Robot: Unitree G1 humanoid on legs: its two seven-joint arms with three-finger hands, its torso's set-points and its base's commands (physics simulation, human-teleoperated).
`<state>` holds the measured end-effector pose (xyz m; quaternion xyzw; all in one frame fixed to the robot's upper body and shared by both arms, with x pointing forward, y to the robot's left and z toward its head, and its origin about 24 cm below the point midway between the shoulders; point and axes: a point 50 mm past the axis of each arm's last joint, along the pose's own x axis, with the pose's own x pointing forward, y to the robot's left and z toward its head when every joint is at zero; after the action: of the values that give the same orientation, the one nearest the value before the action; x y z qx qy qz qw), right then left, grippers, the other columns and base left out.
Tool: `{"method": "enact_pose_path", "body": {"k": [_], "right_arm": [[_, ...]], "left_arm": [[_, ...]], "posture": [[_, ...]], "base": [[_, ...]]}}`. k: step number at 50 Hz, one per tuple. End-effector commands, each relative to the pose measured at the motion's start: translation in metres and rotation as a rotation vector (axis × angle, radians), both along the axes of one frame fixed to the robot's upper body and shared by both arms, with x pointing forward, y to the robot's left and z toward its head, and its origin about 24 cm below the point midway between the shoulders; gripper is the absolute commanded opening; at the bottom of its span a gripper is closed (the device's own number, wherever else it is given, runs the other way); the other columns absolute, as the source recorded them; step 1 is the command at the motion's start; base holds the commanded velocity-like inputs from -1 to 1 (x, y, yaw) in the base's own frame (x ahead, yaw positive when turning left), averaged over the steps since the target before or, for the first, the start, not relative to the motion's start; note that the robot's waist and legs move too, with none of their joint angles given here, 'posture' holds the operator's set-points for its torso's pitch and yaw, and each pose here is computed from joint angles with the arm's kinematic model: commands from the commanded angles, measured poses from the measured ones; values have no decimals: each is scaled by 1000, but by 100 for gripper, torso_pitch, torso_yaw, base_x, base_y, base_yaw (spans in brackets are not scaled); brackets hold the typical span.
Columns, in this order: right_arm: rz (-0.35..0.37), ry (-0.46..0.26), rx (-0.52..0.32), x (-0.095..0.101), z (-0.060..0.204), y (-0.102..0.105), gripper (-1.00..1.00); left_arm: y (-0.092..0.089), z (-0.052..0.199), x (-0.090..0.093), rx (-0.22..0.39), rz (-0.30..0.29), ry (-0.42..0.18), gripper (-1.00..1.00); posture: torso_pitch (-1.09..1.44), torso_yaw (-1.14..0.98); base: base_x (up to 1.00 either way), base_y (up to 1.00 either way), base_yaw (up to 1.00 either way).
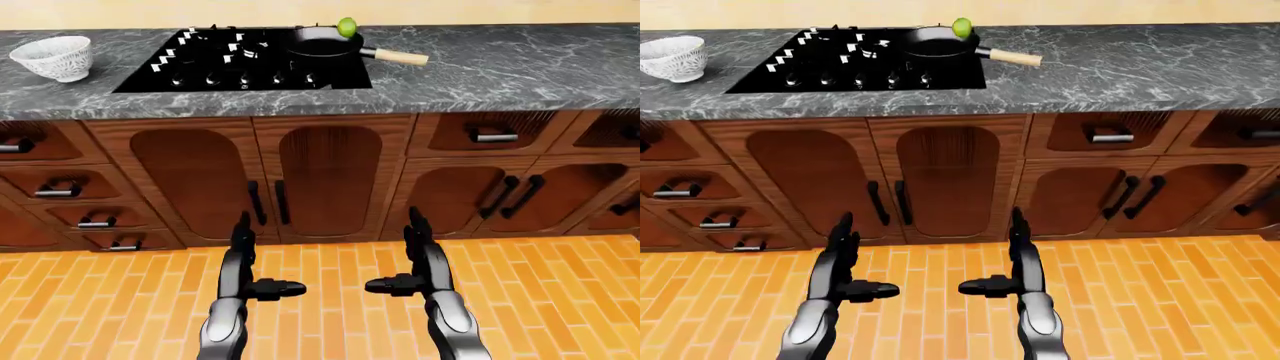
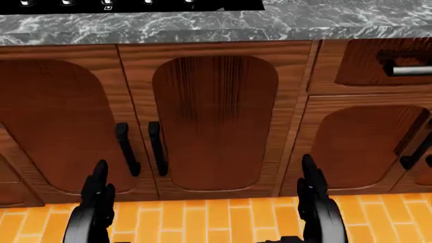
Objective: Pick the lime from the pan and place it in the bowl.
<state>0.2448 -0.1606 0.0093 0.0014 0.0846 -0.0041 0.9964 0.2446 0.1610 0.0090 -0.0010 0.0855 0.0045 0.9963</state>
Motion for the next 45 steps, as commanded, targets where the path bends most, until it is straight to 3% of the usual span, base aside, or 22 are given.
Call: {"method": "enact_pose_path", "body": {"k": [1,3,5,6,8,13,17,19,20,22,24,28,31,33,39,45], "right_arm": [[-40,-172,-50,3,36,-3,100],[-30,-173,-27,-2,39,-1,100],[-14,-174,-63,-3,39,2,100],[-54,-181,-115,-2,40,-1,100],[-67,-206,-111,0,41,-2,100],[-59,-176,-67,-3,40,-3,100],[-69,-175,-81,-3,39,-6,100],[-52,-180,-39,-1,40,-5,100],[-57,-180,-30,2,44,-5,100],[-65,-160,-33,7,51,-7,100],[-71,-156,-33,12,57,-12,100],[-60,-183,-58,26,80,-20,100],[-30,-165,-91,40,101,-22,100],[-30,-167,-91,52,120,-28,100],[-34,-223,-155,74,187,-38,100],[-32,-244,-181,98,234,-46,100]], "left_arm": [[0,41,4,20,16,-172,100],[0,43,4,35,18,-175,100],[-2,39,3,48,15,-168,100],[-3,41,2,62,17,-174,100],[-3,40,2,67,14,-171,100],[-4,39,2,79,3,-158,100],[-1,37,5,81,12,-157,100],[-1,40,13,86,3,-166,100],[1,45,17,87,45,-188,100],[-1,52,23,58,6,-151,100],[2,63,30,64,31,-156,100],[11,91,53,62,75,-168,100],[13,111,71,79,76,-175,100],[11,124,83,77,58,-148,100],[11,182,104,118,65,-217,100],[18,202,134,148,102,-226,100]], "posture": [[0,0],[0,0],[0,0],[0,0],[0,0],[0,0],[0,0],[0,0],[0,0],[0,0],[0,0],[0,0],[0,0],[0,0],[0,0],[0,0]], "base": [[0,0,0],[0,0,0],[0,0,0],[0,0,0],[0,0,0],[0,0,0],[0,0,0],[0,0,0],[0,0,0],[0,0,0],[0,0,0],[0,0,0],[0,0,0],[0,0,0],[0,0,0],[0,0,0]]}}
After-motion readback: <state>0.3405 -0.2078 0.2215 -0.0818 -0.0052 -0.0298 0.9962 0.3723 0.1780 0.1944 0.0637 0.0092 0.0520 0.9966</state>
